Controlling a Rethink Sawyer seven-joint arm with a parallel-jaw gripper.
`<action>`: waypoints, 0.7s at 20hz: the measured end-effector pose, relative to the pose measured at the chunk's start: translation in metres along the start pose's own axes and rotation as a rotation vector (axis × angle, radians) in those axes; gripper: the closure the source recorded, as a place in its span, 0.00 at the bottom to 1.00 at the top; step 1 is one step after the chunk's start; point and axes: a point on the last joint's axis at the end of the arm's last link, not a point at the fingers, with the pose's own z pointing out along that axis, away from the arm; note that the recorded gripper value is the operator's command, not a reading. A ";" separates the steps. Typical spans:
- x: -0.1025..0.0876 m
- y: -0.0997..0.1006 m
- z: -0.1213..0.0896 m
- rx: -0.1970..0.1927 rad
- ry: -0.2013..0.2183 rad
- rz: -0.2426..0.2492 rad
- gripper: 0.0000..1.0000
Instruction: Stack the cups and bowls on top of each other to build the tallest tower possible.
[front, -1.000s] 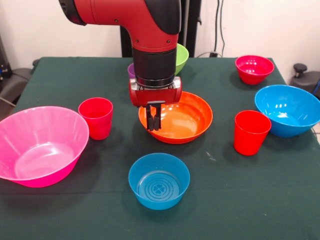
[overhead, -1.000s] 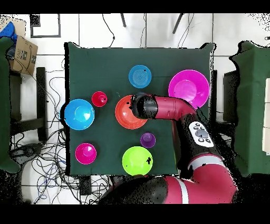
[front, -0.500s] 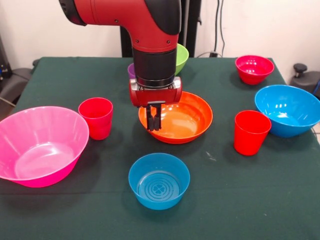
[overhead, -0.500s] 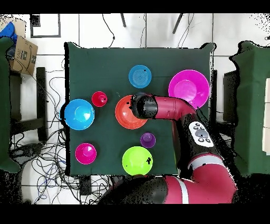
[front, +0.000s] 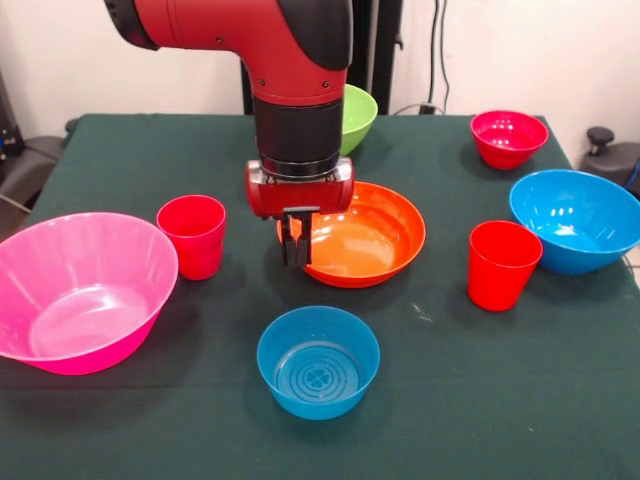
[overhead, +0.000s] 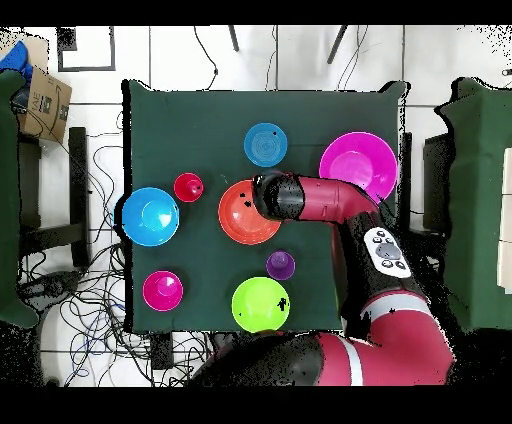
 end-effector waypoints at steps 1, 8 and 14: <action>-0.001 -0.002 0.000 0.000 -0.003 0.004 1.00; -0.002 -0.020 0.002 -0.023 -0.012 0.044 1.00; -0.006 -0.029 0.005 -0.069 -0.027 0.081 0.00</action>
